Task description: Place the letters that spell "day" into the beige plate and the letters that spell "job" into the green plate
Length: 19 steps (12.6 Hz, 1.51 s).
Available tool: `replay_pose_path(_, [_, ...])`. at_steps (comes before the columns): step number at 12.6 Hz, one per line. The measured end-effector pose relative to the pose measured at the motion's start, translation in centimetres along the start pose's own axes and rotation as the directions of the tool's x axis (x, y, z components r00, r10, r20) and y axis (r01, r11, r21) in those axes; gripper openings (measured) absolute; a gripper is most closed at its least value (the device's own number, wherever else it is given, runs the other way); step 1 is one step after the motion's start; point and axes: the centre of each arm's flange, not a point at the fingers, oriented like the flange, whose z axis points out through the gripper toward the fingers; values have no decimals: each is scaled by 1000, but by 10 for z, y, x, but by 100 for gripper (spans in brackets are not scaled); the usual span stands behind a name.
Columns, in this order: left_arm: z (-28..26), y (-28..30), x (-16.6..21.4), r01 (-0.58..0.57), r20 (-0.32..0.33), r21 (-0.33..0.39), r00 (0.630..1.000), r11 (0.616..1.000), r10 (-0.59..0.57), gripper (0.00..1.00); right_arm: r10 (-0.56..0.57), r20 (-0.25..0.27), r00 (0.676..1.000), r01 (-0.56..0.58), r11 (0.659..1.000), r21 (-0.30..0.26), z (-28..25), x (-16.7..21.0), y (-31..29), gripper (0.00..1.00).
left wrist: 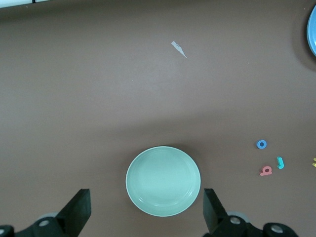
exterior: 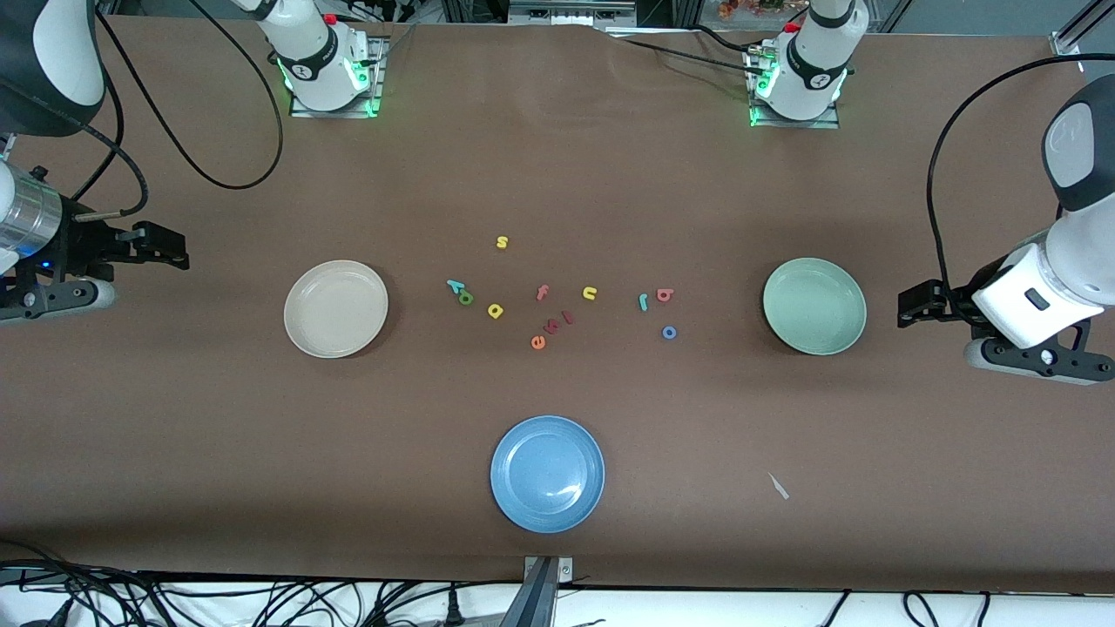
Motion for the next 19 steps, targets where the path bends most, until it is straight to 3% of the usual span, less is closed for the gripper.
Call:
replay_pose_path(15, [0,-3,0,6,0,2,1000,1000,-6,100,36,-16,999,-36,999,1,-11,-6,2,100])
replay_pose_path(19, [0,-2,0,3,0,1,1000,1000,-3,100,58,-12,998,-58,998,28,-14,-8,-2,100])
